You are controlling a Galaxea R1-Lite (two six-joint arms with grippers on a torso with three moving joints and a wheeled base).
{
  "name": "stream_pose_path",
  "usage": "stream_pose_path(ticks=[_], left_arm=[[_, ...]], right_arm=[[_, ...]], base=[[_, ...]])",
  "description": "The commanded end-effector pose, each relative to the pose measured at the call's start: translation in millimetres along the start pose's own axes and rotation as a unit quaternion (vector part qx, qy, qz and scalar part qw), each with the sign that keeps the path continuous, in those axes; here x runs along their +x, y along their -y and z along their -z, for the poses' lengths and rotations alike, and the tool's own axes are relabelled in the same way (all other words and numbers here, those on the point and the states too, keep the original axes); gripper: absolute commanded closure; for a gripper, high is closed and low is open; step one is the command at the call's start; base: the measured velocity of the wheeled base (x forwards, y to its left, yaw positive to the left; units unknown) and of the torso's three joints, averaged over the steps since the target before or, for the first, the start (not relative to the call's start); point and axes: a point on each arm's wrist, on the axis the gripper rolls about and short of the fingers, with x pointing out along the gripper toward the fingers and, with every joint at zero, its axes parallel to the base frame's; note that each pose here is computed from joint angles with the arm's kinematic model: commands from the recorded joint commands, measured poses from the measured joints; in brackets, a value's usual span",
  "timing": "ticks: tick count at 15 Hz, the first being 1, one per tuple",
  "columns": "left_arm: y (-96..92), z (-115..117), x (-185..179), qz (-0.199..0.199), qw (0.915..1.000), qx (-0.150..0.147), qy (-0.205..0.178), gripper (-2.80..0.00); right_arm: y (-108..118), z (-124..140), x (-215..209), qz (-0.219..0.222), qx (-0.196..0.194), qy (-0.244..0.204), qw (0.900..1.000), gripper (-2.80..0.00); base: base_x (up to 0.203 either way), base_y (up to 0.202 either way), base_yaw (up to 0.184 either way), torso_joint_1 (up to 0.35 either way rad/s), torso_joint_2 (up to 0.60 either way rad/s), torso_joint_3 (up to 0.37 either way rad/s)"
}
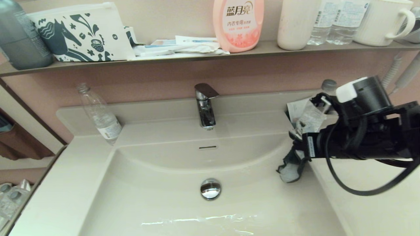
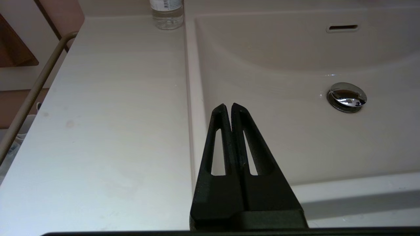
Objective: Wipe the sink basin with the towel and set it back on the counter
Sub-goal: Wipe the sink
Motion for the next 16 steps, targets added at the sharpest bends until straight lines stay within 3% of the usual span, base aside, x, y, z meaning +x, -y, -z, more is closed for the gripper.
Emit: stream_pose_path(ticks=[1,4,8,11,16], left_arm=[[0.0,0.0,0.1,0.0,1.0,0.0,-0.001,0.0],[0.0,0.0,0.1,0.0,1.0,0.0,-0.001,0.0],[0.0,0.0,0.1,0.0,1.0,0.0,-0.001,0.0],[0.0,0.0,0.1,0.0,1.0,0.0,-0.001,0.0],[0.0,0.0,0.1,0.0,1.0,0.0,-0.001,0.0]], right_arm=[[4.3,3.1,-52.6,-0.014,0.003,0.019,1.0,0.0],[27.2,8.5,-88.2,0.018,0.028,0.01,0.999,0.0],[74.0,7.3,-99.5,0.11,0.088,0.001,0.99,0.0],[112.6,5.2,-82.4,0.171,0.121,-0.036,0.977,0.0],[157.7,9.9,-40.6,0.223,0.155,-0.111,0.956,0.0]], base=[[0.0,0.0,0.0,0.0,0.0,0.0],[0.0,0.0,0.0,0.0,0.0,0.0],[0.0,0.0,0.0,0.0,0.0,0.0],[0.0,0.0,0.0,0.0,0.0,0.0],[0.0,0.0,0.0,0.0,0.0,0.0]])
